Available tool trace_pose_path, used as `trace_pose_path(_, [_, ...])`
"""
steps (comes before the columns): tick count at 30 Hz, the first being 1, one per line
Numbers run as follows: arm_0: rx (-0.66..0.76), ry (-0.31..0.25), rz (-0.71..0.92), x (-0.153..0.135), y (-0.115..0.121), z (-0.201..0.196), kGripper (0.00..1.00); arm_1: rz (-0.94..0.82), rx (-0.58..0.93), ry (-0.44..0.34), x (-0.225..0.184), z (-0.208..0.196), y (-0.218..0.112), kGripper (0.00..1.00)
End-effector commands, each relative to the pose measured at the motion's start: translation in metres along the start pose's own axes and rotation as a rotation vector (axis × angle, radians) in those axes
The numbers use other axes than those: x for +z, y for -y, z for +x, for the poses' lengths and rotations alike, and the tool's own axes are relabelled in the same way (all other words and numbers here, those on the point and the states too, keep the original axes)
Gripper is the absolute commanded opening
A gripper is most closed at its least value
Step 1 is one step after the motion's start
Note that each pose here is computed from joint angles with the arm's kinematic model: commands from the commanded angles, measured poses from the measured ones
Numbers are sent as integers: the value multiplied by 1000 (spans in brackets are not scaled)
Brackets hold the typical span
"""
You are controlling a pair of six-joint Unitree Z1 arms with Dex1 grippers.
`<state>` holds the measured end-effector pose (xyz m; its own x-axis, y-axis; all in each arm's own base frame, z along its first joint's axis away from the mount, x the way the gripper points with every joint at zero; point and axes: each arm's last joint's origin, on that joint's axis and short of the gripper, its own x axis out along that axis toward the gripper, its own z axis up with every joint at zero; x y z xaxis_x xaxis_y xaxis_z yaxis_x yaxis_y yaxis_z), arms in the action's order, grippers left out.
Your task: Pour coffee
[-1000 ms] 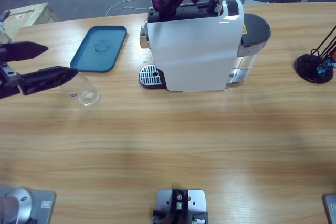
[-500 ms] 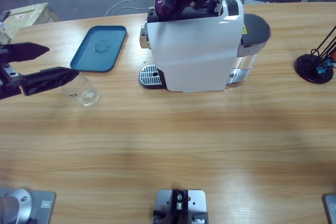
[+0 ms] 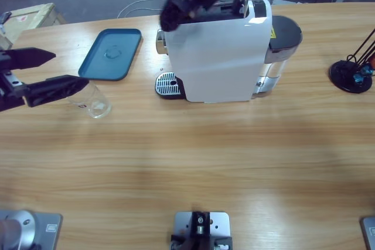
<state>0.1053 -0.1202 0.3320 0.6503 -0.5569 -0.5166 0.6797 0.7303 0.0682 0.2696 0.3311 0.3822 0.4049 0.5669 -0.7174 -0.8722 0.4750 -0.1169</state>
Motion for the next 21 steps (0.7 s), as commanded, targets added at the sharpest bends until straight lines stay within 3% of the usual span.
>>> trace_pose_path(1, [-6, -44, 8, -10, 1, 6, 991, 277, -102, 27, -24, -59, -57, 0])
trace_pose_path(7, [-11, -12, 2, -10, 0, -3, 991, 667, -369, 190, -93, -101, -37, 0])
trace_pose_path(11, [-15, -9, -1, -9, 0, -4, 991, 818, -452, 251, -106, -98, -9, 0])
trace_pose_path(16, [-18, -3, -2, -4, 1, -3, 991, 919, -473, 352, -87, -63, 28, 0])
trace_pose_path(21, [-20, 6, -4, -5, 0, -7, 991, 934, -441, 324, -85, -18, 35, 0])
